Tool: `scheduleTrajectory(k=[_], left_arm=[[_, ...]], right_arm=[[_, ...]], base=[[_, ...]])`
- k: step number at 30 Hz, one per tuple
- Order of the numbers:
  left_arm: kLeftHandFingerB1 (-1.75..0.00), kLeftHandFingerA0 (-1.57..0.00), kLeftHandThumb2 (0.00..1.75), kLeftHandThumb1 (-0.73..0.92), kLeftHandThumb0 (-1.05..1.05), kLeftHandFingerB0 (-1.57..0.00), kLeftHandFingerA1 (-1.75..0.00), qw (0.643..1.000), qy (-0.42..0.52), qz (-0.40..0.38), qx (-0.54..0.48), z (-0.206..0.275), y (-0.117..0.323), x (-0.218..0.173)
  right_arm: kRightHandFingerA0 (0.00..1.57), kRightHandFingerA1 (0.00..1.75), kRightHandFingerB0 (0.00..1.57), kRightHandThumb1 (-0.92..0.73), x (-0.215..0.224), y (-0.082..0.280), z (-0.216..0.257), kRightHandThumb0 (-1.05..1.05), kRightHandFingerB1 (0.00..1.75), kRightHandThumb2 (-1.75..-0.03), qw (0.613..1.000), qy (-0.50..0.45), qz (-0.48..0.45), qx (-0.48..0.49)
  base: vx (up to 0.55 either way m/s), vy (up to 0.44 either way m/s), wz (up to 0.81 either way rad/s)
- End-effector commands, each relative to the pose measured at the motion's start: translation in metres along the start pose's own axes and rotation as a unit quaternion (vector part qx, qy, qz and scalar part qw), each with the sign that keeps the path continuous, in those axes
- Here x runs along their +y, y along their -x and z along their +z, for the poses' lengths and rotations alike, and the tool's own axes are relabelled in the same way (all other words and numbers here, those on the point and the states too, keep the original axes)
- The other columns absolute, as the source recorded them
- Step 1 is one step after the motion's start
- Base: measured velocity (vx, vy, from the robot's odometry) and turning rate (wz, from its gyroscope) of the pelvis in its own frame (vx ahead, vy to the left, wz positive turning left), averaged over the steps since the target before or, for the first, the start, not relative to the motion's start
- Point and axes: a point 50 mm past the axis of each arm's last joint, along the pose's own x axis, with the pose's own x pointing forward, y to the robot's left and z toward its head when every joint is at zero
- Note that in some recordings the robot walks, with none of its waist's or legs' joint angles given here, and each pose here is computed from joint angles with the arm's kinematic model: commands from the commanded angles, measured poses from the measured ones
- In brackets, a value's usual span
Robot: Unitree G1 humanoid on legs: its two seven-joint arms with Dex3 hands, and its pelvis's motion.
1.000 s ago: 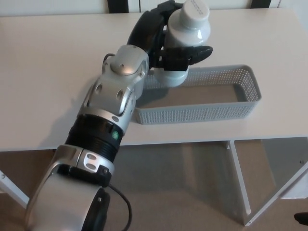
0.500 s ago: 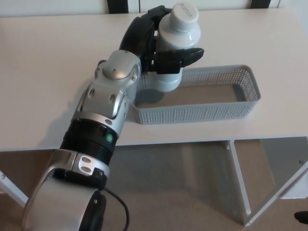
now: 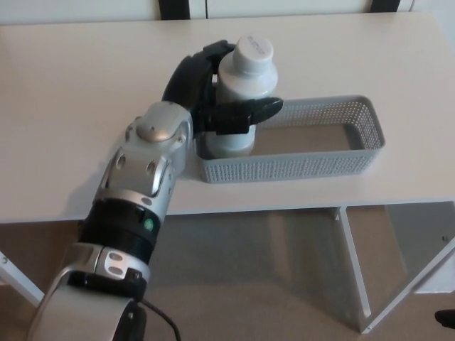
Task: The robot walk up to a desk on which a bottle is kept on the left hand side and a container is kept on the right hand side. The robot uses its left hand to pick up the bottle and places it in the container.
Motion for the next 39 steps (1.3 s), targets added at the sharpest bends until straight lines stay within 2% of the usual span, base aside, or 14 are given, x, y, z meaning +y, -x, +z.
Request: scheduleTrajectory(k=[1,4,5,6,8,9,15,26,27,28,29,31,32,39], left_arm=[[-0.99,-0.81,0.65,0.83,-0.14,-0.67,-1.61,0.999,0.036,-0.012,0.008,-0.005,0.007,0.004],[-0.81,-0.85,0.64,0.82,-0.15,-0.73,-1.53,0.999,0.032,-0.014,0.007,-0.006,0.008,0.003],[-0.3,-0.46,0.6,0.68,-0.49,-0.24,-0.56,1.0,-0.015,-0.015,0.005,-0.009,0.011,0.002],[-0.14,0.0,0.85,0.51,-0.7,0.0,-0.16,0.999,-0.031,-0.025,0.007,-0.01,0.011,0.002],[-0.14,0.0,0.85,0.51,-0.7,0.0,-0.16,0.998,-0.04,-0.038,0.009,-0.011,0.012,0.001],[0.0,0.0,0.83,0.52,-0.82,0.0,0.0,0.998,-0.044,-0.043,0.01,-0.011,0.013,0.002],[0.0,0.0,0.89,0.59,-0.92,0.0,0.0,0.998,-0.041,-0.054,0.015,-0.008,0.016,0.009],[0.0,0.0,0.87,0.56,-0.9,0.0,0.0,0.997,-0.048,-0.056,-0.015,0.025,0.018,0.022],[0.0,0.0,0.61,0.66,-0.81,0.0,0.0,0.997,-0.051,-0.054,-0.02,0.028,0.018,0.022],[0.0,0.0,0.61,0.66,-0.81,0.0,0.0,0.997,-0.054,-0.053,-0.023,0.03,0.019,0.022],[0.0,0.0,0.87,0.52,-0.9,0.0,0.0,0.996,-0.066,-0.048,-0.044,0.047,0.019,0.023],[0.0,0.0,0.87,0.52,-0.9,0.0,0.0,0.993,-0.08,-0.042,-0.07,0.067,0.02,0.024],[0.0,0.0,0.6,0.65,-0.89,0.0,0.0,0.989,-0.106,-0.037,-0.097,0.092,0.021,0.026],[0.0,0.0,0.59,0.62,-0.86,0.0,0.0,0.974,-0.155,-0.048,-0.16,0.15,0.03,0.026]], right_arm=[[0.67,0.53,0.57,-0.63,-0.005,0.002,0.002,-0.51,0.47,-0.59,1.0,0.006,-0.006,0.0],[0.67,0.54,0.58,-0.64,-0.004,0.002,0.002,-0.51,0.48,-0.59,1.0,0.005,-0.006,-0.001],[0.68,0.54,0.58,-0.63,-0.004,0.002,0.002,-0.52,0.48,-0.59,1.0,0.003,-0.006,-0.003],[0.68,0.54,0.59,-0.62,-0.004,0.002,0.002,-0.51,0.48,-0.59,1.0,0.002,-0.006,-0.003],[0.68,0.54,0.59,-0.62,-0.004,0.002,0.002,-0.51,0.48,-0.59,1.0,0.001,-0.006,-0.003],[0.68,0.55,0.59,-0.61,-0.004,0.002,0.002,-0.52,0.48,-0.59,1.0,0.001,-0.005,-0.004],[0.67,0.53,0.58,-0.63,-0.006,0.001,0.003,-0.53,0.47,-0.59,1.0,0.007,-0.005,-0.005],[0.68,0.54,0.59,-0.62,-0.005,0.0,0.001,-0.52,0.48,-0.59,1.0,0.001,-0.004,0.001],[0.68,0.54,0.59,-0.61,-0.006,0.0,0.001,-0.53,0.48,-0.59,1.0,0.002,-0.004,0.001],[0.68,0.54,0.59,-0.61,-0.006,0.0,0.001,-0.53,0.48,-0.59,1.0,0.003,-0.004,0.002],[0.68,0.52,0.63,-0.62,-0.006,-0.001,0.001,-0.53,0.47,-0.59,1.0,0.002,-0.008,0.005],[0.68,0.52,0.63,-0.62,-0.006,-0.003,0.001,-0.53,0.47,-0.59,1.0,0.002,-0.012,0.009],[0.71,0.53,0.64,-0.62,-0.008,-0.003,0.002,-0.52,0.48,-0.59,1.0,0.006,-0.016,0.006],[0.66,0.51,0.56,-0.62,-0.01,-0.003,0.001,-0.52,0.46,-0.58,1.0,0.01,-0.01,0.006]], base=[[0.0,0.0,0.0],[0.0,0.0,0.0],[0.0,0.0,0.0],[0.0,0.0,0.0],[0.0,0.0,0.0],[0.0,0.0,0.0],[0.0,0.0,0.0],[0.0,0.0,0.0],[0.0,0.0,0.0],[0.0,0.0,0.0],[0.0,0.0,0.0],[0.0,0.0,0.0],[0.0,0.0,0.0],[0.0,0.0,0.0]])
